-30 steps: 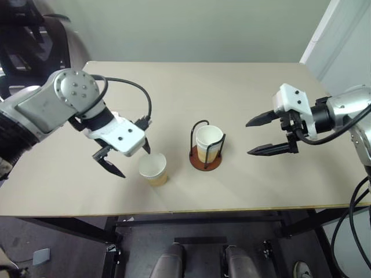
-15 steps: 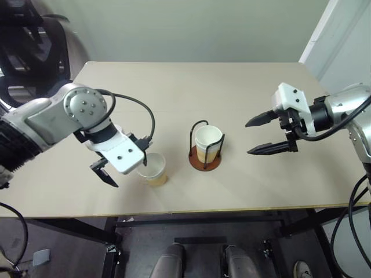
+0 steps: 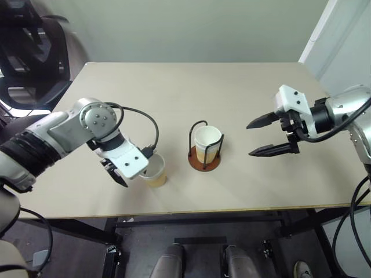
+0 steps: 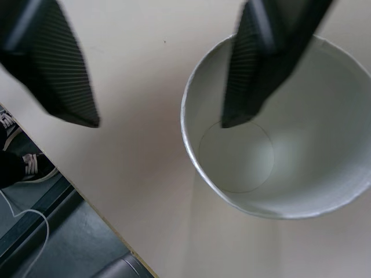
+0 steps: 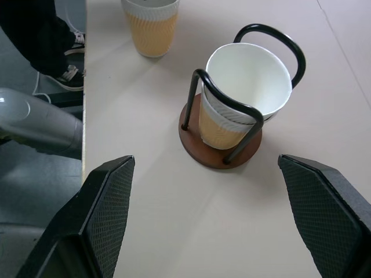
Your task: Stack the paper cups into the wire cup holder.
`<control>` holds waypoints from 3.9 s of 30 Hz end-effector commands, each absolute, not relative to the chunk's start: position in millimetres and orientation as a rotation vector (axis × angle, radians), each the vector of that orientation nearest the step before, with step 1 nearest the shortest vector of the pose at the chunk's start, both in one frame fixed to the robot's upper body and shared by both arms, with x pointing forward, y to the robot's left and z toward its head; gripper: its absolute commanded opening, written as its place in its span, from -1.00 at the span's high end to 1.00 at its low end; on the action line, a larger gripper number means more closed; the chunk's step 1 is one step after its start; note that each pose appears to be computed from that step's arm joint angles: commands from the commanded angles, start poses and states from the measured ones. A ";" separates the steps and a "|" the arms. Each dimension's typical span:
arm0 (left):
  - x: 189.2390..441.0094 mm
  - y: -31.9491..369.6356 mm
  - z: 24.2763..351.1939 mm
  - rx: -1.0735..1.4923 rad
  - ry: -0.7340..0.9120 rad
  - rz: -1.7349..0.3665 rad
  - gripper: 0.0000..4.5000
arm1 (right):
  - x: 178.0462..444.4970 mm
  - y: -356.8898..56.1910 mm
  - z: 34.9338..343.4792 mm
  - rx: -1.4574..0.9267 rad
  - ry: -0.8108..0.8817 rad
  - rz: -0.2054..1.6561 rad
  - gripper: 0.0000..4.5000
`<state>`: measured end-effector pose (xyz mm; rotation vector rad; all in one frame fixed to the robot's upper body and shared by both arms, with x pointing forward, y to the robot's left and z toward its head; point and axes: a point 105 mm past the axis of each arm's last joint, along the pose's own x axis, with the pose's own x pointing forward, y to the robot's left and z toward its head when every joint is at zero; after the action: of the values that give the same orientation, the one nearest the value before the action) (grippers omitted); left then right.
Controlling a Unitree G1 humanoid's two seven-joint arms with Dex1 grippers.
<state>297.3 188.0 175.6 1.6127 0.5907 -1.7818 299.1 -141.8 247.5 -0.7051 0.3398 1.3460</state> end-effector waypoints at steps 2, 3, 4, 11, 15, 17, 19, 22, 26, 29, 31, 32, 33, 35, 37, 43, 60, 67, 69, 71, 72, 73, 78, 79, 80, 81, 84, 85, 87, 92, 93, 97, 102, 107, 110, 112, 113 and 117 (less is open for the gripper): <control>296.8 189.8 182.3 1.592 0.591 -1.772 0.36 | 283.5 -137.6 271.8 -0.682 0.270 1.420 -0.79; 297.2 189.5 182.6 1.593 0.590 -1.771 0.51 | 281.8 -136.0 274.6 -0.678 0.261 1.433 -0.79; 297.3 189.5 182.8 1.593 0.589 -1.770 0.66 | 280.4 -134.1 277.3 -0.674 0.251 1.444 -0.79; 294.6 187.3 183.4 1.568 0.585 -1.778 0.98 | 275.8 -121.7 294.3 -0.643 0.186 1.493 -0.79; 293.4 187.5 183.9 1.559 0.591 -1.778 0.98 | 276.3 -120.4 295.2 -0.644 0.183 1.493 -0.79; 291.3 186.1 185.0 1.538 0.591 -1.782 0.98 | 276.6 -120.3 294.7 -0.646 0.183 1.492 -0.79; 291.6 184.6 189.0 1.533 0.585 -1.775 0.98 | 276.9 -120.2 295.0 -0.646 0.183 1.490 -0.79; 299.7 179.2 203.3 1.528 0.549 -1.730 0.98 | 277.9 -121.2 295.7 -0.648 0.184 1.486 -0.79; 313.2 167.1 234.0 1.518 0.471 -1.653 0.98 | 279.2 -123.1 296.6 -0.652 0.187 1.477 -0.79; 330.5 159.1 264.3 1.553 0.408 -1.559 0.98 | 281.3 -124.9 297.7 -0.649 0.189 1.469 -0.79; 339.4 152.5 283.0 1.560 0.368 -1.508 0.98 | 284.0 -127.0 299.0 -0.645 0.190 1.462 -0.79; 343.4 149.4 291.8 1.576 0.347 -1.485 0.98 | 286.5 -128.6 300.8 -0.642 0.188 1.455 -0.79; 346.0 147.7 296.6 1.587 0.336 -1.473 0.98 | 288.1 -129.6 302.0 -0.640 0.187 1.451 -0.79; 349.9 141.8 307.0 1.600 0.304 -1.454 0.98 | 291.7 -132.7 304.2 -0.639 0.186 1.441 -0.79; 352.0 132.4 318.5 1.613 0.259 -1.443 0.98 | 297.4 -139.1 305.5 -0.639 0.191 1.419 -0.79; 349.7 106.3 332.6 1.637 0.173 -1.478 0.98 | 305.1 -153.0 304.6 -0.655 0.223 1.383 -0.79; 327.3 45.7 345.7 1.594 0.025 -1.652 0.98 | 302.0 -165.7 304.5 -0.670 0.267 1.347 -0.79; 324.3 50.7 327.0 1.623 0.088 -1.710 0.98 | 301.8 -165.5 304.9 -0.667 0.274 1.344 -0.79; 324.2 51.8 321.9 1.626 0.097 -1.726 0.98 | 302.0 -164.5 304.7 -0.667 0.274 1.345 -0.79; 324.3 52.6 318.6 1.628 0.103 -1.734 0.98 | 302.0 -163.6 304.4 -0.667 0.274 1.347 -0.79; 324.4 52.6 317.2 1.631 0.105 -1.738 0.98 | 301.7 -163.5 304.7 -0.666 0.274 1.348 -0.79; 324.6 52.2 316.4 1.633 0.106 -1.740 0.98 | 301.3 -163.7 304.8 -0.666 0.274 1.348 -0.79; 328.4 52.3 313.9 1.655 0.106 -1.731 0.98 | 300.4 -163.6 304.8 -0.665 0.275 1.348 -0.79; 329.2 52.6 312.9 1.657 0.108 -1.730 0.98 | 300.2 -163.6 304.6 -0.665 0.276 1.348 -0.79; 330.6 53.4 311.4 1.660 0.112 -1.728 0.98 | 300.0 -163.5 304.5 -0.663 0.276 1.348 -0.79; 332.3 54.2 310.4 1.669 0.115 -1.722 0.98 | 300.0 -163.4 304.3 -0.663 0.276 1.348 -0.79; 341.6 55.5 307.4 1.666 0.125 -1.697 0.98 | 299.6 -163.8 303.6 -0.663 0.279 1.346 -0.79; 343.6 55.6 306.8 1.665 0.126 -1.692 0.98 | 299.5 -163.8 303.5 -0.663 0.280 1.346 -0.79; 345.5 55.1 306.0 1.668 0.123 -1.688 0.98 | 299.2 -163.8 303.2 -0.664 0.281 1.345 -0.79; 346.7 52.5 304.1 1.670 0.105 -1.694 0.98 | 298.4 -163.7 302.1 -0.668 0.284 1.343 -0.79; 345.7 51.8 304.0 1.667 0.101 -1.699 0.98 | 298.3 -163.8 302.0 -0.669 0.285 1.342 -0.79; 340.6 49.0 306.6 1.660 0.085 -1.716 0.98 | 297.7 -164.9 301.6 -0.669 0.290 1.337 -0.79; 334.8 48.4 306.9 1.651 0.095 -1.737 0.98 | 297.8 -165.3 301.4 -0.670 0.291 1.333 -0.79; 336.2 51.7 302.0 1.647 0.123 -1.739 0.98 | 298.2 -164.7 300.8 -0.669 0.290 1.334 -0.79; 337.9 53.6 297.6 1.665 0.135 -1.739 0.98 | 298.0 -164.0 300.4 -0.666 0.288 1.337 -0.79; 338.6 53.7 296.2 1.672 0.140 -1.738 0.82 | 298.0 -164.4 299.9 -0.667 0.289 1.337 -0.79; 338.5 53.1 295.6 1.673 0.139 -1.740 0.73 | 297.9 -164.5 299.7 -0.666 0.290 1.337 -0.79; 337.3 50.5 294.7 1.674 0.127 -1.750 0.11 | 297.2 -164.0 299.7 -0.668 0.290 1.338 -0.79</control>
<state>341.5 51.9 288.0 1.6575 0.1488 -1.7356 302.9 -163.2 287.4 -0.6359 0.3391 1.3488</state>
